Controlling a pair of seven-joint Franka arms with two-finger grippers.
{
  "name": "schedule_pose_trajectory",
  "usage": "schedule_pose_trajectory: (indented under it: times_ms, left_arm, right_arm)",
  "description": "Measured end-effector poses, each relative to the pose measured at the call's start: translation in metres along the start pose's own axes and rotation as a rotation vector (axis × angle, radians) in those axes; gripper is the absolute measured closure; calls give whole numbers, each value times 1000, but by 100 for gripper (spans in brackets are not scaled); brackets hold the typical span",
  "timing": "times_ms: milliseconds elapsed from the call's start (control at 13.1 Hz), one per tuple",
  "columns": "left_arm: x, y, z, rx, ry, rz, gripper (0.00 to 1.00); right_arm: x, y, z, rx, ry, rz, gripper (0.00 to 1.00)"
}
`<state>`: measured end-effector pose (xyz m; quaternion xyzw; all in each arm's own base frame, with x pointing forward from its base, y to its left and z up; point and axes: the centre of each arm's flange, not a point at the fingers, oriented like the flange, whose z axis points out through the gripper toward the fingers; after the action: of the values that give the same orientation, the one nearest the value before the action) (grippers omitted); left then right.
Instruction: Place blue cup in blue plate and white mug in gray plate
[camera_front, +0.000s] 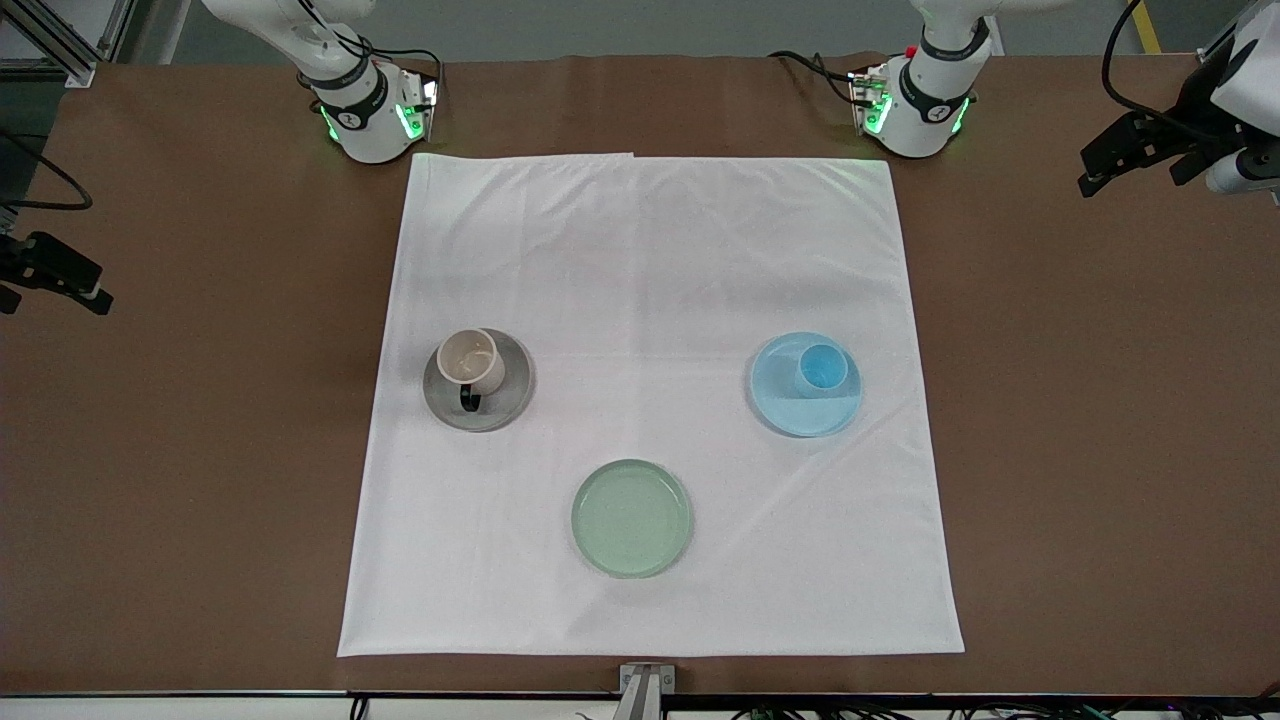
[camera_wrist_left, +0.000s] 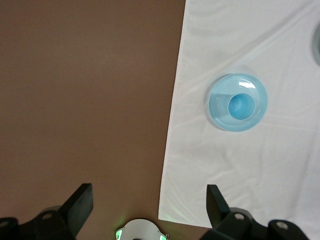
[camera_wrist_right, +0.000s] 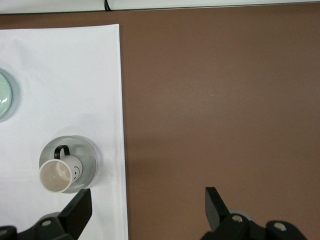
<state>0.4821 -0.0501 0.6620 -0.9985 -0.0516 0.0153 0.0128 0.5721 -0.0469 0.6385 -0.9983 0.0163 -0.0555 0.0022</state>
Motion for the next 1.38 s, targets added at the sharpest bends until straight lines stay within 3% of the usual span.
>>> schedule_pose_trajectory:
  times_ms: [1376]
  left_arm:
    - [-1,-7,-9,-4,10,-10,0]
  right_arm:
    - [0,0,-1,0,0,0,0]
